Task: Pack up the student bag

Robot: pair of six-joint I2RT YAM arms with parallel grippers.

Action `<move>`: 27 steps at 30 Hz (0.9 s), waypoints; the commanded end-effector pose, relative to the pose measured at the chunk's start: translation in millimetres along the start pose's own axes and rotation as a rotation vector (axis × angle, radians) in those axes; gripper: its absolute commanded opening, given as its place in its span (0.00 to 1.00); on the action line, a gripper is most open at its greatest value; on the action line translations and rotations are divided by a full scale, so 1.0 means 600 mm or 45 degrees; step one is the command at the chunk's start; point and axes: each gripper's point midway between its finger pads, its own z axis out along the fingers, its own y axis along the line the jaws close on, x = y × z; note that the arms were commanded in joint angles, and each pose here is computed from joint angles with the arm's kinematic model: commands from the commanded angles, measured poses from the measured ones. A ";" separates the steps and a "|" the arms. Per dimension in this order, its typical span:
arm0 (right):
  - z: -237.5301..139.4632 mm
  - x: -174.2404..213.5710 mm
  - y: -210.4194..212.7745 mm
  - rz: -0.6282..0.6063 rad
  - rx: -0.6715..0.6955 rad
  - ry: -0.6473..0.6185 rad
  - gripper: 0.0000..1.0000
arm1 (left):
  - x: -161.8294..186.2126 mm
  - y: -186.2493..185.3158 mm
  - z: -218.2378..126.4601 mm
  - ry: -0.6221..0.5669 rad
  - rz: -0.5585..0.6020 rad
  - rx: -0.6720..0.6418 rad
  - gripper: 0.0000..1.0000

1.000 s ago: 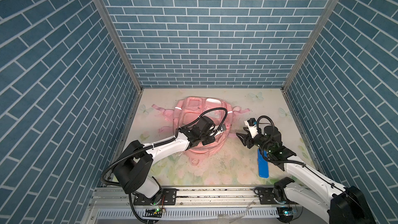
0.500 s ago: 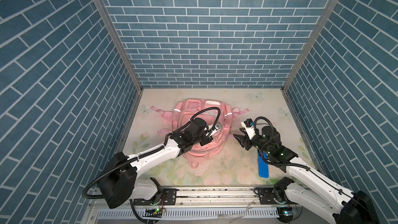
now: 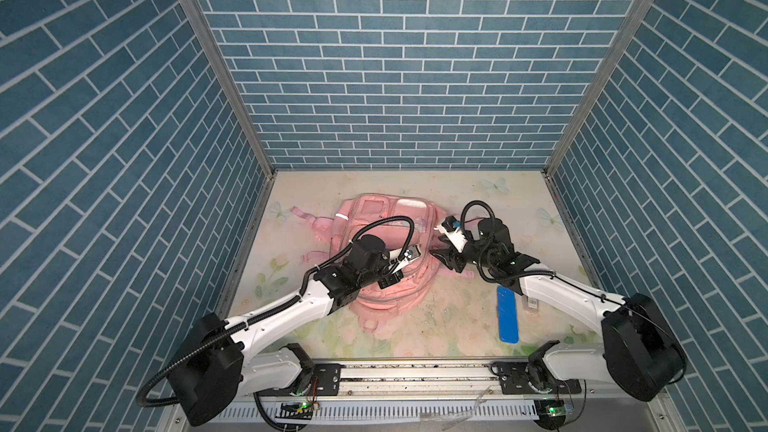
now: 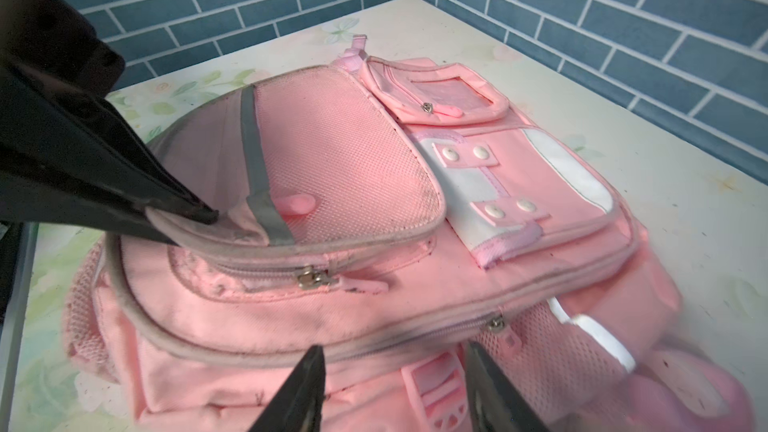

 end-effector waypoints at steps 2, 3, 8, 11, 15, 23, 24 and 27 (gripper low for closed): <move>0.013 -0.038 0.011 -0.168 -0.169 -0.166 0.54 | -0.035 0.004 -0.028 -0.175 0.074 0.050 0.00; 0.017 -0.036 0.008 -0.173 -0.182 -0.176 0.53 | -0.036 0.007 -0.031 -0.191 0.063 0.058 0.00; 0.035 -0.035 0.005 -0.169 -0.297 -0.209 0.52 | -0.032 0.004 -0.029 -0.208 0.078 0.105 0.00; 0.049 -0.040 0.009 -0.138 -0.377 -0.227 0.51 | -0.036 0.001 -0.027 -0.213 0.091 0.137 0.00; 0.055 -0.047 0.020 -0.144 -0.476 -0.274 0.51 | -0.039 0.009 -0.027 -0.210 0.100 0.122 0.00; 0.036 -0.038 0.038 -0.212 -0.482 -0.336 0.52 | -0.035 0.016 -0.031 -0.211 0.088 0.128 0.00; 0.034 -0.036 0.040 -0.217 -0.483 -0.337 0.52 | -0.036 0.016 -0.032 -0.214 0.089 0.127 0.00; 0.032 -0.031 0.045 -0.231 -0.492 -0.322 0.51 | -0.036 0.014 -0.034 -0.215 0.094 0.126 0.00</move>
